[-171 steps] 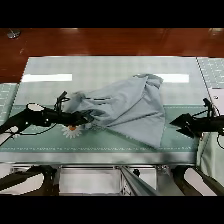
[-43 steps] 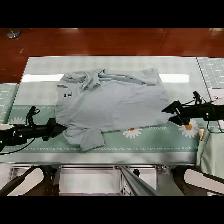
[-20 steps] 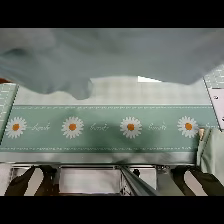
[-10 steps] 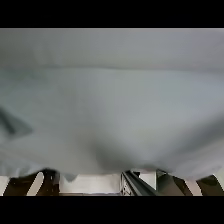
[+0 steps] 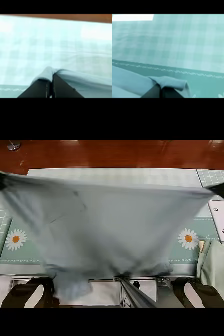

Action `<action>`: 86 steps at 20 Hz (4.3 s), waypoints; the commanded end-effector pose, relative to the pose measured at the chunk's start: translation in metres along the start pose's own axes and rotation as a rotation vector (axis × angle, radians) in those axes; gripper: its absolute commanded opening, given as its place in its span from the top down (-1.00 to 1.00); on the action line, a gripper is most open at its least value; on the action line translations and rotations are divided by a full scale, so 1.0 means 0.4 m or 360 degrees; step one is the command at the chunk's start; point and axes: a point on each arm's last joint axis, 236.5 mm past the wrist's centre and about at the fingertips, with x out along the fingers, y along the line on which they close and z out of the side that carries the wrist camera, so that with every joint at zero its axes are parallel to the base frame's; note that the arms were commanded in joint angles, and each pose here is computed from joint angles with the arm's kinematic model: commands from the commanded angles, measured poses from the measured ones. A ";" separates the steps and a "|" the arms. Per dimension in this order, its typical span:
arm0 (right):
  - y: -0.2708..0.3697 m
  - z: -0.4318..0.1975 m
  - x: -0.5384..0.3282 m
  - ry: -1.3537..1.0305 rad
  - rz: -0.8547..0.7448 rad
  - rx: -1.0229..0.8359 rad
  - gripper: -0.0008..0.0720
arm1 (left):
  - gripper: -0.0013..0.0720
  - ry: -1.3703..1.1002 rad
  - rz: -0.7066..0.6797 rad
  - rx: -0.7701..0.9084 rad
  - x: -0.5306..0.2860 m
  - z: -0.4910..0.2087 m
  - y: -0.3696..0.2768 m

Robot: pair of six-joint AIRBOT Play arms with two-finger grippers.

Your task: Fold the shirts.

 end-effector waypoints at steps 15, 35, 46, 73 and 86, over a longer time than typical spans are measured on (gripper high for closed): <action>-0.257 0.036 0.774 0.0492 0.0155 0.0542 0.90 | 0.91 0.0861 -0.0148 -0.0651 0.674 -0.298 -0.036; -0.326 -0.274 0.697 0.1171 0.0028 0.0534 0.17 | 0.83 0.1617 -0.0319 -0.0274 0.501 -0.577 0.011; -0.413 -0.363 0.433 0.0938 -0.0201 0.0701 -0.71 | -0.95 0.1707 -0.0281 -0.0572 0.263 -0.708 0.111; -0.482 -0.622 0.261 0.0735 -0.0496 0.1120 -0.71 | 0.91 0.1757 -0.0452 -0.0680 0.153 -0.977 -0.099; -0.293 -0.752 0.407 0.1217 -0.0116 0.1026 -0.71 | 0.91 0.1753 -0.0466 -0.0657 0.153 -0.978 -0.100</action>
